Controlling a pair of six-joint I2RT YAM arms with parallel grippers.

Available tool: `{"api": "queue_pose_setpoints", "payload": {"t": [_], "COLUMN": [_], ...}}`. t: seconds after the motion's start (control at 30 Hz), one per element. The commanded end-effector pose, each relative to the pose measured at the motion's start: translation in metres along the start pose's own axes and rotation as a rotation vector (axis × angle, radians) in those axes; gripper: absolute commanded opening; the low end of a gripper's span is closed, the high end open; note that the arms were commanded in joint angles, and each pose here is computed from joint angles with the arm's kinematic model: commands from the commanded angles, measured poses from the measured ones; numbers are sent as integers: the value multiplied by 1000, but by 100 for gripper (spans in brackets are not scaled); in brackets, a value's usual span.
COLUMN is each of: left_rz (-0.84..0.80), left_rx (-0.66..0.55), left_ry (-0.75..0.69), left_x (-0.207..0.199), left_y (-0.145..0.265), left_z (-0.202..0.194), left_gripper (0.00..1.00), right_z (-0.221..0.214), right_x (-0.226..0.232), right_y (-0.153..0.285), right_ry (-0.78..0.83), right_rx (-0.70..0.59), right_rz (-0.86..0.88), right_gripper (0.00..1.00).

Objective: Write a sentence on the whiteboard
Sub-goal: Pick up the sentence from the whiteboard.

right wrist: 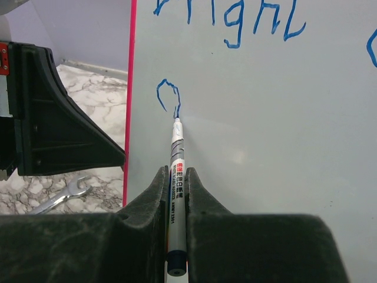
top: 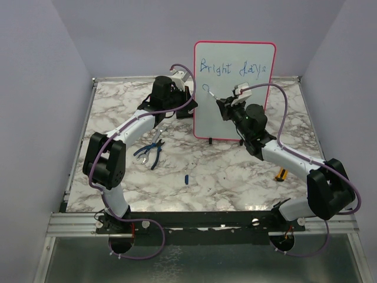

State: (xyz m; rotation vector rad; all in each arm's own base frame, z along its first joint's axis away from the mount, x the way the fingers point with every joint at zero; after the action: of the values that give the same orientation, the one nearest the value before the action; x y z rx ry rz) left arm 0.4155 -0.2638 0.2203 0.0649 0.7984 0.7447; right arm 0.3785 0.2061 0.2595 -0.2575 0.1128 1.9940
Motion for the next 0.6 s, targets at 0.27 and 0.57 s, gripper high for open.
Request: {"api": "queue_pose_setpoints", "payload": {"t": [0.27,0.57], "left_rz": [-41,-40], "left_rx": [-40,-46], "left_ry": [-38,-39], "left_x": [-20,-21], "left_y": [11,12], "left_z": [16,17], "left_gripper": [4,5], "right_z": [-5,1], "right_x": [-4,-8], "right_y": [11,12], "right_ry": [11,14], "right_rx": [17,2], "right_rz": [-29,-55], "right_gripper": [1,1]}}
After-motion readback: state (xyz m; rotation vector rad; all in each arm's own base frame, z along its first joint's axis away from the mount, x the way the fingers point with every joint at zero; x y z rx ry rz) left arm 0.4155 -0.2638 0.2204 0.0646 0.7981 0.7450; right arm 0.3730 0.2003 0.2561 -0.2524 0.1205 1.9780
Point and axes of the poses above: each gripper's point midway between its finger pads, its own y axis back along the fingers, its own x axis along the line the jaws close on, z = x × y, the point moved 4 cm from there along y, back along the fingers, and after that the axes turned 15 degrees about y, right-handed, at the moved point
